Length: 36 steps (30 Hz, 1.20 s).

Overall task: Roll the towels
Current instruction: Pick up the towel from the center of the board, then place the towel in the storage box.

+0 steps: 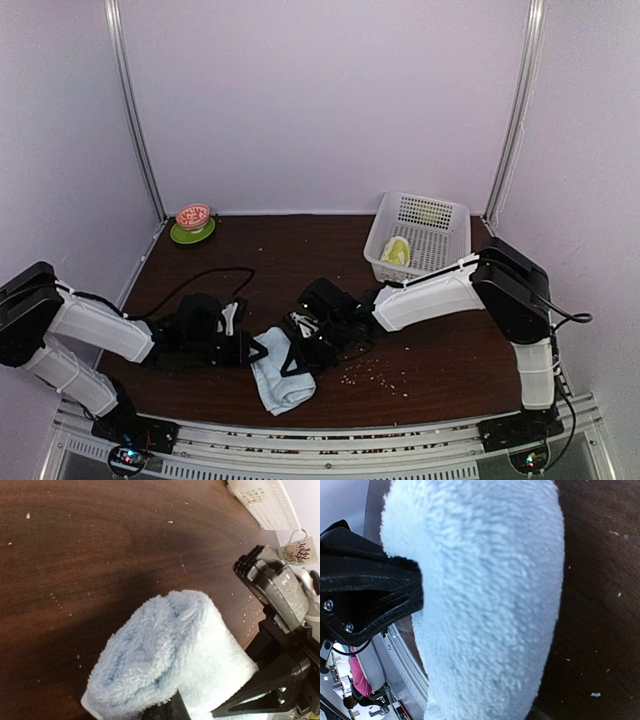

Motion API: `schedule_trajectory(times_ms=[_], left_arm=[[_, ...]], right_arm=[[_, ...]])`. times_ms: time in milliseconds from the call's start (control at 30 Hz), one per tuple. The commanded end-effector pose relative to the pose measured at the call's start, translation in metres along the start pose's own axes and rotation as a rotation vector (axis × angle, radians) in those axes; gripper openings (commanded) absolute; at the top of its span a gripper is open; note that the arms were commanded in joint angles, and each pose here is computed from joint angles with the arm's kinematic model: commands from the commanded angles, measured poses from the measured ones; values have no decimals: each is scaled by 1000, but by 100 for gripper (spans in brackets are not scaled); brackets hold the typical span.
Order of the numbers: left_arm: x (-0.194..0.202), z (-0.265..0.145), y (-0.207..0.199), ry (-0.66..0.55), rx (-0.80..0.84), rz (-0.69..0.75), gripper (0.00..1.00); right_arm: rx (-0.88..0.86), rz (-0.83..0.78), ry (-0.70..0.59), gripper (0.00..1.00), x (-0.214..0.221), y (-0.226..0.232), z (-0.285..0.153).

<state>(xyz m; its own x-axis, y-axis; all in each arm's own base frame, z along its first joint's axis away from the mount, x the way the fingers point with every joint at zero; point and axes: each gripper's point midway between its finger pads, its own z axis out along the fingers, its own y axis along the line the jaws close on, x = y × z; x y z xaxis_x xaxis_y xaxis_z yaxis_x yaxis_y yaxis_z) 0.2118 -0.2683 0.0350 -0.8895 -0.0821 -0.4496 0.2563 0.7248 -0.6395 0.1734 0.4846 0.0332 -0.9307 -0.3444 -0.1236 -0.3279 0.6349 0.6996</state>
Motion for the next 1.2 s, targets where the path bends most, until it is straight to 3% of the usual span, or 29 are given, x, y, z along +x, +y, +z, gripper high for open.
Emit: schedule_trajectory(times_ms=[0,233,433,733,967,1167], left_arm=[[22,-22,33,75,-182,-22,0],[-35,-82,-4,-105,-211,51,0],[-57,-120,-14,-209,-236,64,0],[-62,-108,-17,-194,-242,60,0],[-68,-89,-26,-137,-253,92,0],[-74,-75,-33,-102,-248,109,0]], right_arm=[[76,-38,-83,0,-9,2,-27],[76,-103,-255,0,-39,30,-125],[142,-130,-454,0,-73,27,-233],[279,-31,-753,0,-138,-26,-382],[245,113,-829,0,-187,-104,-410],[217,190,-798,0,-203,-150,-403]])
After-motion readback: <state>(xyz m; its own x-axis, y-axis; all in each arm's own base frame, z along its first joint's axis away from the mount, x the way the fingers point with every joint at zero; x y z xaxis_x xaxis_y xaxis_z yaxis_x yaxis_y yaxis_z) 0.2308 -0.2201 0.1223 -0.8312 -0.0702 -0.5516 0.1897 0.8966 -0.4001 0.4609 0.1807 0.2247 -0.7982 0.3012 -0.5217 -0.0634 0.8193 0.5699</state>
